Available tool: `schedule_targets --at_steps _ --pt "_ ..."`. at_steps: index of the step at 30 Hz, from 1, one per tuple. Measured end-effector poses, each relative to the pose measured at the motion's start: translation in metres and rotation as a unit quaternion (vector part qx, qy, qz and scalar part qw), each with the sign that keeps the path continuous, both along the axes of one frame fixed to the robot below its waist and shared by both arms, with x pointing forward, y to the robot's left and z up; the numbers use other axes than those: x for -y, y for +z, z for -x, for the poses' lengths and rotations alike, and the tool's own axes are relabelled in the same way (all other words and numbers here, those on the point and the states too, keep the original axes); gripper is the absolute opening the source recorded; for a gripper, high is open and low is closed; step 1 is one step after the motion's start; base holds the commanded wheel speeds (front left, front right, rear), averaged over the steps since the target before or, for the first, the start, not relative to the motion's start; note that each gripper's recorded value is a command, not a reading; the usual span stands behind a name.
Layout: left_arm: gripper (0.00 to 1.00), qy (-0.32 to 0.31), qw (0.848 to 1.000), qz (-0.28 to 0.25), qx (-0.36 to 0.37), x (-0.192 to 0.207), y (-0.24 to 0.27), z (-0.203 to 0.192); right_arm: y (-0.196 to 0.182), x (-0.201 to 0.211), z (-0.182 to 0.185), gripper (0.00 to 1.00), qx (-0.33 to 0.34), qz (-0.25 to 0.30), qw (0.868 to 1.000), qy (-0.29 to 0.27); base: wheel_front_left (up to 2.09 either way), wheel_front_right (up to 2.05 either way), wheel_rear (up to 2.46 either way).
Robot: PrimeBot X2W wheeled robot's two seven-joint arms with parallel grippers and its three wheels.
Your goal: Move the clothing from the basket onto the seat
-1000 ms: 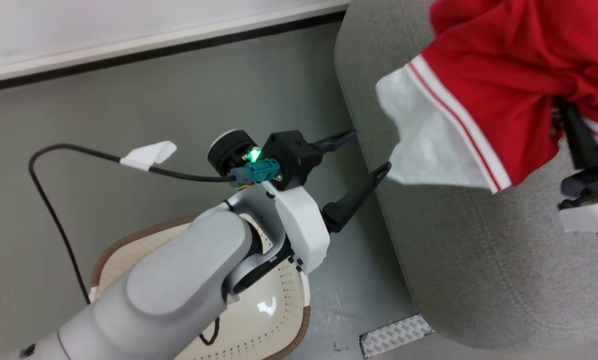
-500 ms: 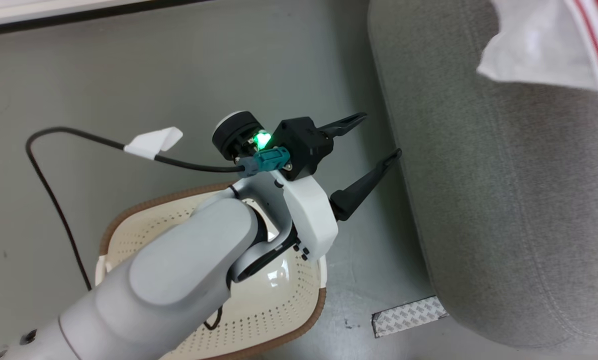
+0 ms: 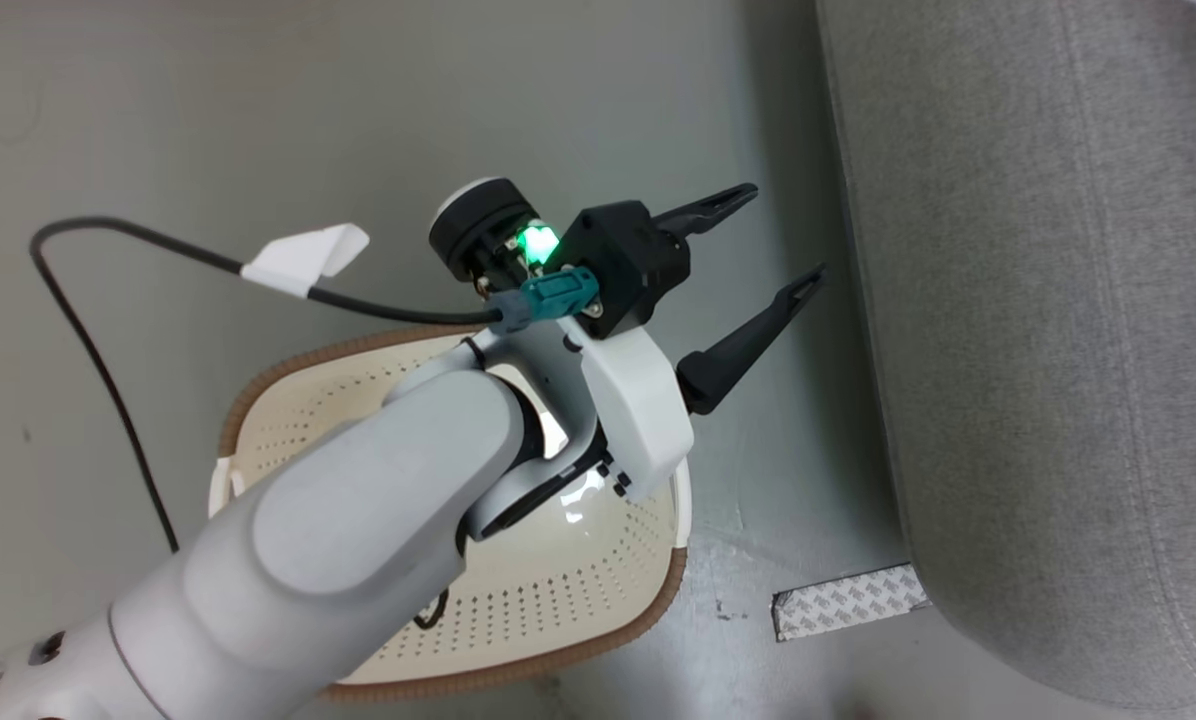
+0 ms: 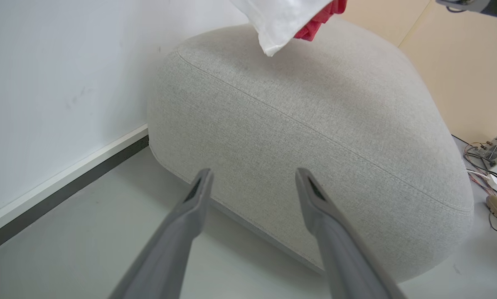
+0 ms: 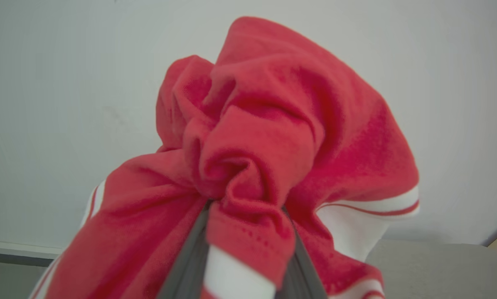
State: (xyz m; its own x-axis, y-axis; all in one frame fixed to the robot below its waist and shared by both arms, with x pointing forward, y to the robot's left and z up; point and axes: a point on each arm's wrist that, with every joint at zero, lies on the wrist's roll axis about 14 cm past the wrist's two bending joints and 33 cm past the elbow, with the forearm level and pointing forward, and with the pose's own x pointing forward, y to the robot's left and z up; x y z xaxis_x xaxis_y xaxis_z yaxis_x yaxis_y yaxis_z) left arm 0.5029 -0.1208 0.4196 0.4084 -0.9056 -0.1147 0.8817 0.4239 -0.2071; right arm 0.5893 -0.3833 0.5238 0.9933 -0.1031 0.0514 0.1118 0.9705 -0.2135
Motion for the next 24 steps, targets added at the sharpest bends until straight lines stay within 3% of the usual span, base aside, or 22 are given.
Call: schedule_targets --at_steps 9,24 --pt "1.00 0.008 1.000 -0.001 0.000 -0.005 -0.005 -0.008 -0.017 0.041 -0.011 0.00 -0.035 0.002 0.998 -0.058 0.00 0.00 0.00" --pt "1.00 0.020 1.000 -0.008 -0.017 -0.010 -0.020 -0.007 -0.096 0.066 0.003 0.00 -0.153 -0.016 0.980 -0.127 0.00 0.00 0.00"
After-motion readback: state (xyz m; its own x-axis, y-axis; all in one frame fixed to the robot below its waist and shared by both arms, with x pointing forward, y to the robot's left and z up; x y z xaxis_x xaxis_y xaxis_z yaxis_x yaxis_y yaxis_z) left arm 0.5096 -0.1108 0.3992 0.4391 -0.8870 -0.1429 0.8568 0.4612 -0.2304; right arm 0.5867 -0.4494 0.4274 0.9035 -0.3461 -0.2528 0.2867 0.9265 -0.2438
